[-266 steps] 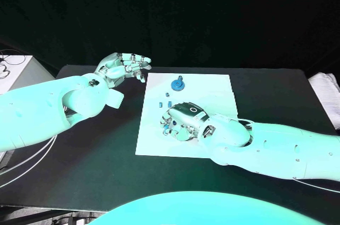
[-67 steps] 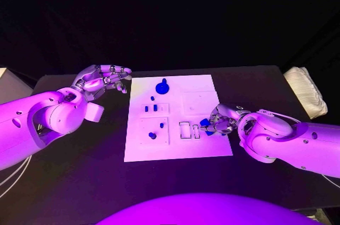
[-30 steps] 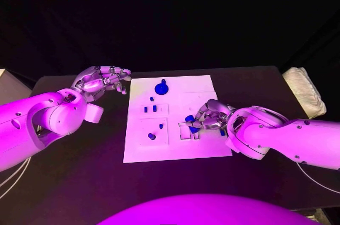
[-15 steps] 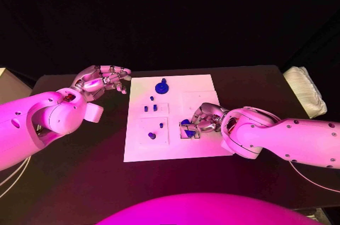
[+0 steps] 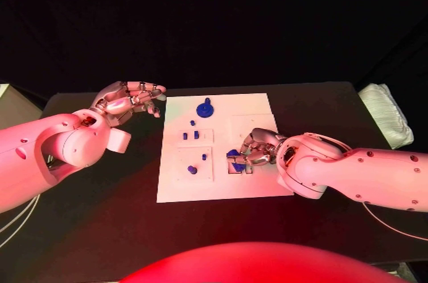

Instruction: Assemble the parts on the task board

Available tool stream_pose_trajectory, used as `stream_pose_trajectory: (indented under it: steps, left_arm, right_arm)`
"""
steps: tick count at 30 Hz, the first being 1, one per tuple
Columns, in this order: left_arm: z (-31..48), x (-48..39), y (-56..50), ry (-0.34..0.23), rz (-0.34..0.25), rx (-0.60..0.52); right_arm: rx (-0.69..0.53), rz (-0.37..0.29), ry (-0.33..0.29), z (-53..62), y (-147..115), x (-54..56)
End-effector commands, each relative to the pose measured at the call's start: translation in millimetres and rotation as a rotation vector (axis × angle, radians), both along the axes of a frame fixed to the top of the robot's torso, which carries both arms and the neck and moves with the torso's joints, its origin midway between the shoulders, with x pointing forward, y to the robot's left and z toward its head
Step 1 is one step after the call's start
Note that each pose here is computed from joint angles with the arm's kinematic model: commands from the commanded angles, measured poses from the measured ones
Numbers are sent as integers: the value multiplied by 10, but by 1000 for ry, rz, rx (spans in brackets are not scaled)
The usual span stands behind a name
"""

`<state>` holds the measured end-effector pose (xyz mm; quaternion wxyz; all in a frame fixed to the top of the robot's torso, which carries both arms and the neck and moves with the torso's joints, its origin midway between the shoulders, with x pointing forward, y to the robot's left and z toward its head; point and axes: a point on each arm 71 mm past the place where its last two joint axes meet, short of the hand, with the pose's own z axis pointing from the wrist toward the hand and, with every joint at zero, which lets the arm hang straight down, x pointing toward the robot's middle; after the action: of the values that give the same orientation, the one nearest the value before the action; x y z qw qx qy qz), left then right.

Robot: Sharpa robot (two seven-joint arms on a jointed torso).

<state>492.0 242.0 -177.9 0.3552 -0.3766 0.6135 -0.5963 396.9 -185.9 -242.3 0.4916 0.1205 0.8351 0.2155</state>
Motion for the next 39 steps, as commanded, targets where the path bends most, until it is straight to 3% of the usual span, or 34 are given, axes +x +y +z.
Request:
stream_pose_trajectory:
  steps: [1,19,27,39]
  left_arm:
    - [6,-7,-17,4,-14,-10]
    - [3,-6,-2,8,-11,-7]
    - [3,-11,-14,-1,-21,10]
    - [2,-9,-2,0,-19,9]
  right_arm:
    - [-57,19,11,-32,-3,-5]
    - [-83,32,-32,-21,21,29]
    - [-90,53,-90,16,31,35]
    - [11,118,-139,112,-14,-68]
